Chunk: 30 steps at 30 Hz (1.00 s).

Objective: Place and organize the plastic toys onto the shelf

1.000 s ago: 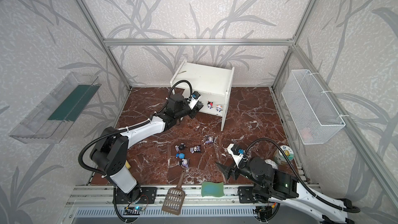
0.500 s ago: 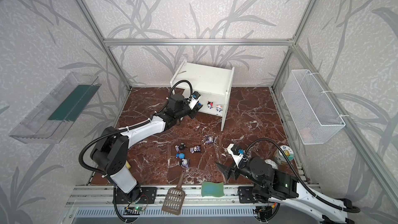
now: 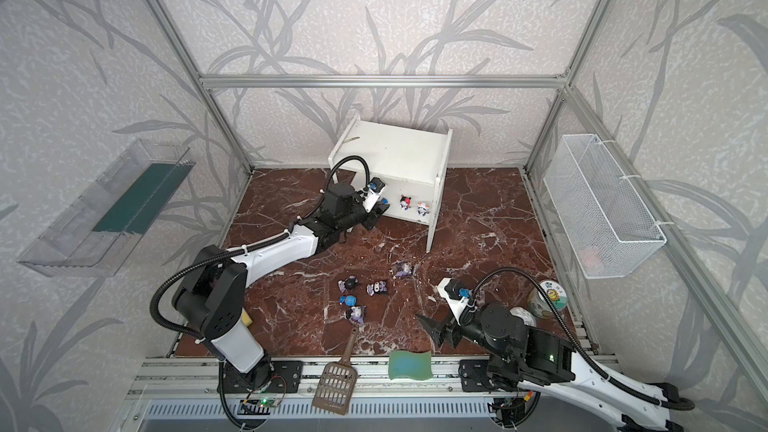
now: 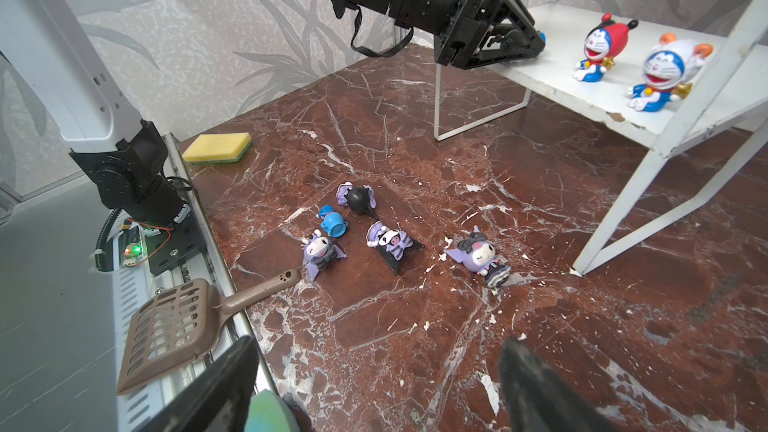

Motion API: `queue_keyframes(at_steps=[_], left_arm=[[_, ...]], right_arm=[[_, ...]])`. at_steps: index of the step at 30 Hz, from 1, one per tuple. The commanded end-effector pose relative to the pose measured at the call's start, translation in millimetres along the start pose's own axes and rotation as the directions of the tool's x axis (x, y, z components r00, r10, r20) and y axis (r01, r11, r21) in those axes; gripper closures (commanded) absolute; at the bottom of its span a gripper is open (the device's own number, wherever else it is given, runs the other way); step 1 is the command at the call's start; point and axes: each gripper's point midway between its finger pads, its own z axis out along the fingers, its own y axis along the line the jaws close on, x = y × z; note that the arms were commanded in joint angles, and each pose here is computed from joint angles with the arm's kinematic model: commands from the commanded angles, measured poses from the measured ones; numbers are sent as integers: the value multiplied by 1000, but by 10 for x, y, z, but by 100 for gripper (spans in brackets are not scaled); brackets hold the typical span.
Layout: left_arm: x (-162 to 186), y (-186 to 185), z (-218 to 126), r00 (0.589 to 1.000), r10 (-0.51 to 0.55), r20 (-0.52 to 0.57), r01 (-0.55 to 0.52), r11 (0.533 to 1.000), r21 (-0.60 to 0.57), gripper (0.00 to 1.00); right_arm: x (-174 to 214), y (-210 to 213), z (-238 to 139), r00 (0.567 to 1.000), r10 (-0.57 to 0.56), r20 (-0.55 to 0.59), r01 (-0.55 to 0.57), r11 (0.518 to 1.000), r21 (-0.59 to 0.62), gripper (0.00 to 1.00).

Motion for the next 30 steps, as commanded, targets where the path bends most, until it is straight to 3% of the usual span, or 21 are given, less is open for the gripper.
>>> queue_keyframes(at_steps=[1, 26, 30], left_arm=[[-66, 84, -100, 1000, 10, 16, -9, 999, -37, 54], [54, 100, -200, 1000, 24, -5, -24, 997, -67, 52], [46, 106, -192, 999, 32, -4, -32, 997, -66, 57]], right_arm=[[-52, 47, -1, 999, 15, 30, -15, 1000, -25, 11], [-40, 58, 8, 999, 21, 29, -20, 999, -32, 11], [-39, 59, 5, 999, 23, 29, -22, 999, -33, 11]])
